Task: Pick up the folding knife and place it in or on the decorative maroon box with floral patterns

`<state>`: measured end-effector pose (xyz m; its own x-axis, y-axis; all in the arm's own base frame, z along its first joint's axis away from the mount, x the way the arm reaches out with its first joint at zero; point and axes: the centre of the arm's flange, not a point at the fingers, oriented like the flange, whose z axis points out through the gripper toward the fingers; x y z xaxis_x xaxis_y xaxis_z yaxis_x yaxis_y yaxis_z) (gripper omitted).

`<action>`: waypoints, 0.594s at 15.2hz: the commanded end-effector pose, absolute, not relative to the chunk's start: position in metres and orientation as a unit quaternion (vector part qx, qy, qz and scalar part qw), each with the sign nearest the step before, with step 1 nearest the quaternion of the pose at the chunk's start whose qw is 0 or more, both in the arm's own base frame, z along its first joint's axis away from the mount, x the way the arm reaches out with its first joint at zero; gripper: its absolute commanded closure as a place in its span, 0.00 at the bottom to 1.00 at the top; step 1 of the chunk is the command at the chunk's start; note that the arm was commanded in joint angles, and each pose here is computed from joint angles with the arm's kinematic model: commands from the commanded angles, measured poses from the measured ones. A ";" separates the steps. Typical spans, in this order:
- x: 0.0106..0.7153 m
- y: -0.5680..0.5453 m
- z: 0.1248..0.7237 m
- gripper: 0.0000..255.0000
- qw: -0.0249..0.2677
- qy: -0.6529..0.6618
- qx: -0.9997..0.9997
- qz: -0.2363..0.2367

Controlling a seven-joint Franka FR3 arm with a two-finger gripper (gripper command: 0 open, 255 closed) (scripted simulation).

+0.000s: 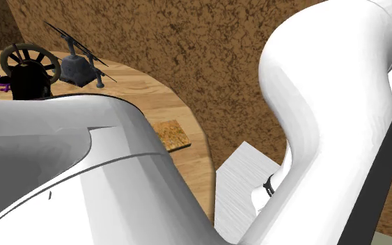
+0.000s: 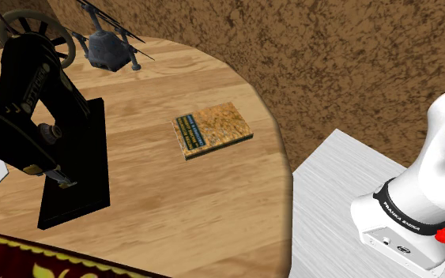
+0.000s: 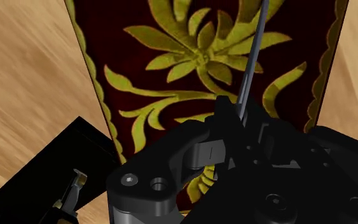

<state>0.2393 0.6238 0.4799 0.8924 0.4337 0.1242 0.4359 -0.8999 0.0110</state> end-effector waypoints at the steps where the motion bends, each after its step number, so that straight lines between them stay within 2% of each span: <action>1: 0.239 0.624 0.479 1.00 0.009 -0.223 -0.973 -0.062; 5: 0.239 0.624 0.479 1.00 0.009 -0.223 -0.973 -0.062; 6: 0.239 0.624 0.479 0.00 0.009 -0.223 -0.973 -0.062; 9: 0.239 0.624 0.479 0.00 0.009 -0.223 -0.973 -0.062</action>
